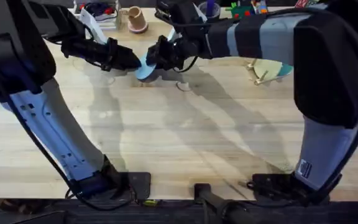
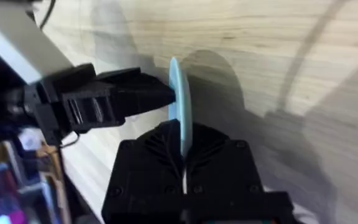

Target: Pick up the plates from the table one by one and place each into a slot on the dish rack.

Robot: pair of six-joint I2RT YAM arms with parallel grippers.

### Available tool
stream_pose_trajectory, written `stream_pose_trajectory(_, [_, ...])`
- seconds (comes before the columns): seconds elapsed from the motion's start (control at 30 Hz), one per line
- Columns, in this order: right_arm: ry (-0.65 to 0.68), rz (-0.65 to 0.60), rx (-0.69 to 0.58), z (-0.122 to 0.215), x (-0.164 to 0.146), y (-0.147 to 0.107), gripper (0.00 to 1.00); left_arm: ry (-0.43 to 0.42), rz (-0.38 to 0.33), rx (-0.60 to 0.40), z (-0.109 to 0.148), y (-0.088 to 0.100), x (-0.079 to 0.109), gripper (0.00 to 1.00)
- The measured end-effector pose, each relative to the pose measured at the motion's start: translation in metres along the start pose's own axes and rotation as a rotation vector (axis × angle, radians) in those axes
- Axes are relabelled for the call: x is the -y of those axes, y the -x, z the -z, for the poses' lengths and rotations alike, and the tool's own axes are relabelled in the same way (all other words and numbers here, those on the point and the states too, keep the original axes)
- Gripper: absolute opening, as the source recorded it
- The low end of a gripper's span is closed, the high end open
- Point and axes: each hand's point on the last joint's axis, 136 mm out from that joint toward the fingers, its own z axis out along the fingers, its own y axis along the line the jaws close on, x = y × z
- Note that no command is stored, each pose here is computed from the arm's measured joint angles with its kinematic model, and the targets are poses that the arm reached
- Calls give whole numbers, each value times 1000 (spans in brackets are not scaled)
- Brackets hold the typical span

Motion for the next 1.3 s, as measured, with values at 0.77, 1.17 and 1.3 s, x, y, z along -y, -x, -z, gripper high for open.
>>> stream_pose_trajectory(0.77, [-35, 415, -49, 61, 2, 7, 30, 145, -183, 23, 68, -19, 84, 41])
stream_pose_trajectory(1.17, [-62, 570, 4, 139, -9, 24, 30, 228, -268, 74, 112, -53, 139, 41])
stream_pose_trajectory(1.3, [-82, 608, 15, 168, -8, 26, 30, 251, -311, 109, 127, -67, 160, 41])
